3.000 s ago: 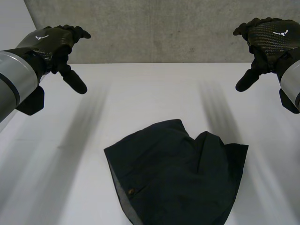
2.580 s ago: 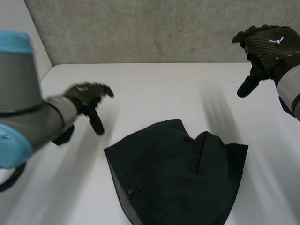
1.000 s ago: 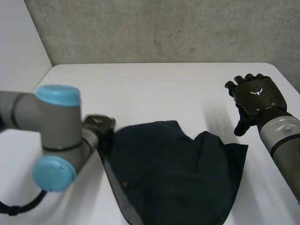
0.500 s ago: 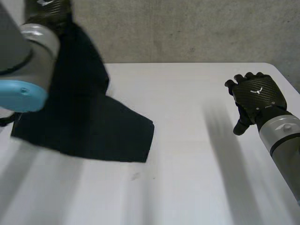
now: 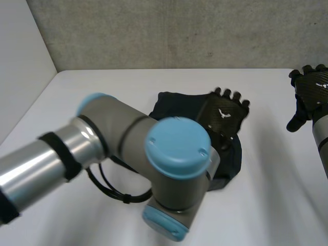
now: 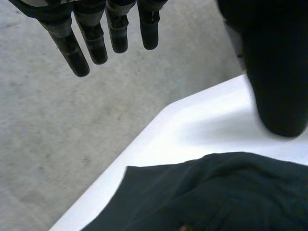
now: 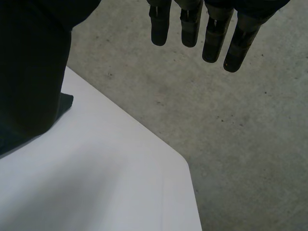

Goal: Fold the shorts.

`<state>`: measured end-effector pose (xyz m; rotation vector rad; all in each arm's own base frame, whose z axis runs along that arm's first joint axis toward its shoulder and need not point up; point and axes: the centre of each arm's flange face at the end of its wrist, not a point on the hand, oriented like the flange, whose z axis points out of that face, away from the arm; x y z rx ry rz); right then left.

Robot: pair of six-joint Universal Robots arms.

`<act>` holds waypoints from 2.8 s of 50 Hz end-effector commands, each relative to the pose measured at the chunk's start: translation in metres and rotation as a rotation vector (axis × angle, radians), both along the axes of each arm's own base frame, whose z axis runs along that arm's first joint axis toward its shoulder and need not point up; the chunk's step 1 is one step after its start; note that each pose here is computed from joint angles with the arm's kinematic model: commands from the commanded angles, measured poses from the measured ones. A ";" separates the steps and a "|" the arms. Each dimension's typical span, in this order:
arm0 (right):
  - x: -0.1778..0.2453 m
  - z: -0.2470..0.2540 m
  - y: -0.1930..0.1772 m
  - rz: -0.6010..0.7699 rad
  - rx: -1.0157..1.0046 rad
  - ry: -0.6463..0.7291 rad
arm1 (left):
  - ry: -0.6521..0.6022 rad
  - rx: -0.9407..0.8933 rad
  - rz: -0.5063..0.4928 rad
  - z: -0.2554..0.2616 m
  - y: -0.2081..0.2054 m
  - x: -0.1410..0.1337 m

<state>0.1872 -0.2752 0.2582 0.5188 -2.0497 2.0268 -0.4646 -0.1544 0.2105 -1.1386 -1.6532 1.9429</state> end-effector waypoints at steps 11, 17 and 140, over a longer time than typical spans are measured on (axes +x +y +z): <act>0.024 -0.018 0.027 0.308 0.231 0.016 | 0.018 -0.014 0.363 0.065 -0.104 0.139; 0.030 -0.047 0.035 0.340 0.341 0.000 | -0.106 0.154 0.364 0.026 -0.123 0.178; 0.000 -0.131 0.009 0.430 0.379 0.117 | -0.133 0.520 0.187 -0.088 -0.066 0.139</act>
